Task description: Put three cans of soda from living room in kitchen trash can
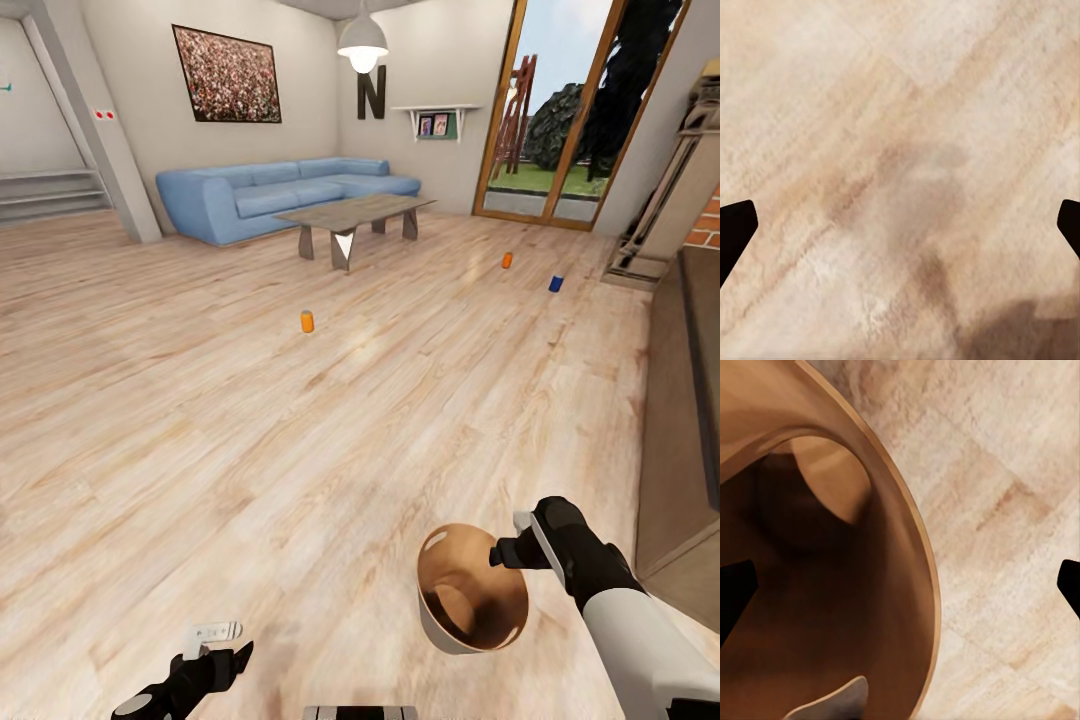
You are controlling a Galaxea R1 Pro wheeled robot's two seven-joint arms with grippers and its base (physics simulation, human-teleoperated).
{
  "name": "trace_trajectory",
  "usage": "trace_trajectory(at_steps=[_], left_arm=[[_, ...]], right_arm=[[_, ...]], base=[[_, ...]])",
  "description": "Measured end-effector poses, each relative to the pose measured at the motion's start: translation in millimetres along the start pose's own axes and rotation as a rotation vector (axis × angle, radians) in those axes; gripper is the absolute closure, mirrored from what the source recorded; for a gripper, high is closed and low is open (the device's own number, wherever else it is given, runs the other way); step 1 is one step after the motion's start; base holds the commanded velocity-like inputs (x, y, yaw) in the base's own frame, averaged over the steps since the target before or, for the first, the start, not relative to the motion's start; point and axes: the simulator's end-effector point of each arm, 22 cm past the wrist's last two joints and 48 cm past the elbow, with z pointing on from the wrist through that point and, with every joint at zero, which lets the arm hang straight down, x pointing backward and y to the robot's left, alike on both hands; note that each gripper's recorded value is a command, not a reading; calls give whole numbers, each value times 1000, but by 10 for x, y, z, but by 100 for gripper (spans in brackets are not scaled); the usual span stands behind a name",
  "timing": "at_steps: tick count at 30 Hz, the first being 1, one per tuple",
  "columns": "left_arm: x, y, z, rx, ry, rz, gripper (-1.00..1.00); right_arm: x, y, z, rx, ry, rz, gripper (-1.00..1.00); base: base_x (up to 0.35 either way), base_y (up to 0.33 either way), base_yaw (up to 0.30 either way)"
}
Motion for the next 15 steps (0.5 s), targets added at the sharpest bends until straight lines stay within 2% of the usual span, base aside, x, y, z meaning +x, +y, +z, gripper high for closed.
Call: trace_trajectory(at_steps=[11,15], left_arm=[[163,24,67,-3,36,-4,-100],[160,24,66,-3,35,-4,-100]], right_arm=[[101,-3,185,2,37,-2,-100],[100,-3,185,2,37,-1,-100]], base=[[0,0,0],[0,0,0]])
